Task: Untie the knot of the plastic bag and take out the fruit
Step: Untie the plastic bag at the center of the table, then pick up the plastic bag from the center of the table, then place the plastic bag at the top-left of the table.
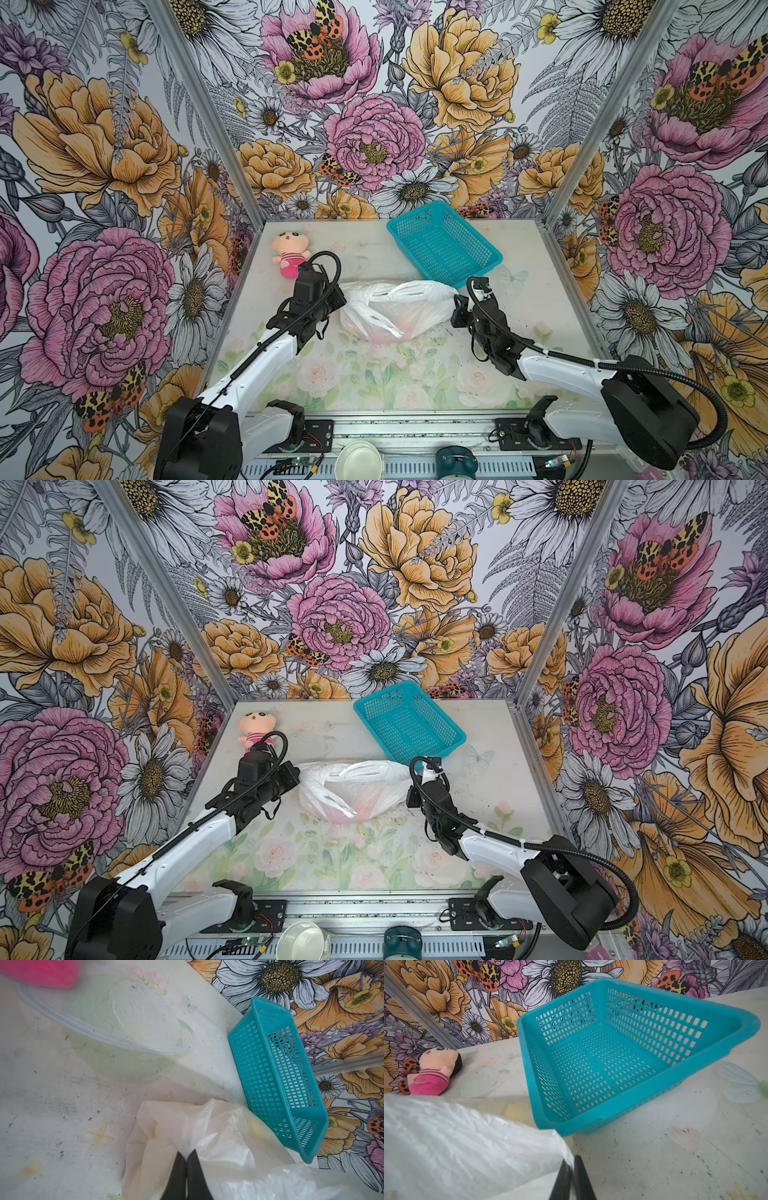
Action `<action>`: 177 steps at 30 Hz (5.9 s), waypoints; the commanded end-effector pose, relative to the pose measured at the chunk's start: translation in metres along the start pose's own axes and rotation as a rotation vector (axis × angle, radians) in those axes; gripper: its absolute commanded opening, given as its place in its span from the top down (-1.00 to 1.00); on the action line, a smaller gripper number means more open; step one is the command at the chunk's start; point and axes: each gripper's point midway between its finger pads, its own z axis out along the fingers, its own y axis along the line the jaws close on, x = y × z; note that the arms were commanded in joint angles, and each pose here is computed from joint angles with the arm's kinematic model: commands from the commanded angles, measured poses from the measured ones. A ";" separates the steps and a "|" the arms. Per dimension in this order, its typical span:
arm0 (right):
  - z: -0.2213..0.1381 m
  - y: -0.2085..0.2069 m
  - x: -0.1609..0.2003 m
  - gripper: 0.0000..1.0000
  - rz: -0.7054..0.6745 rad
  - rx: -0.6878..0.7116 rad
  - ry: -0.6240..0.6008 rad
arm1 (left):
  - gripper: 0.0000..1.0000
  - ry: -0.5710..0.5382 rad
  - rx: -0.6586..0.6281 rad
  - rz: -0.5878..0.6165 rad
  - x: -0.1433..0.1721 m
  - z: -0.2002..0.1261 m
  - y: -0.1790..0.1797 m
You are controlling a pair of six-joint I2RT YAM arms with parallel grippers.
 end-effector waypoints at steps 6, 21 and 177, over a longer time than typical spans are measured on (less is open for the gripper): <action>-0.048 0.059 -0.067 -0.39 -0.213 -0.224 -0.180 | 1.00 -0.019 0.000 -0.005 -0.005 0.003 0.000; -0.029 0.175 -0.054 -0.77 -0.754 -0.339 0.033 | 1.00 -0.021 0.005 0.008 -0.006 0.000 -0.005; 0.114 0.152 -0.265 1.00 0.111 -0.354 -0.236 | 1.00 -0.592 0.125 0.154 -0.295 -0.074 -0.099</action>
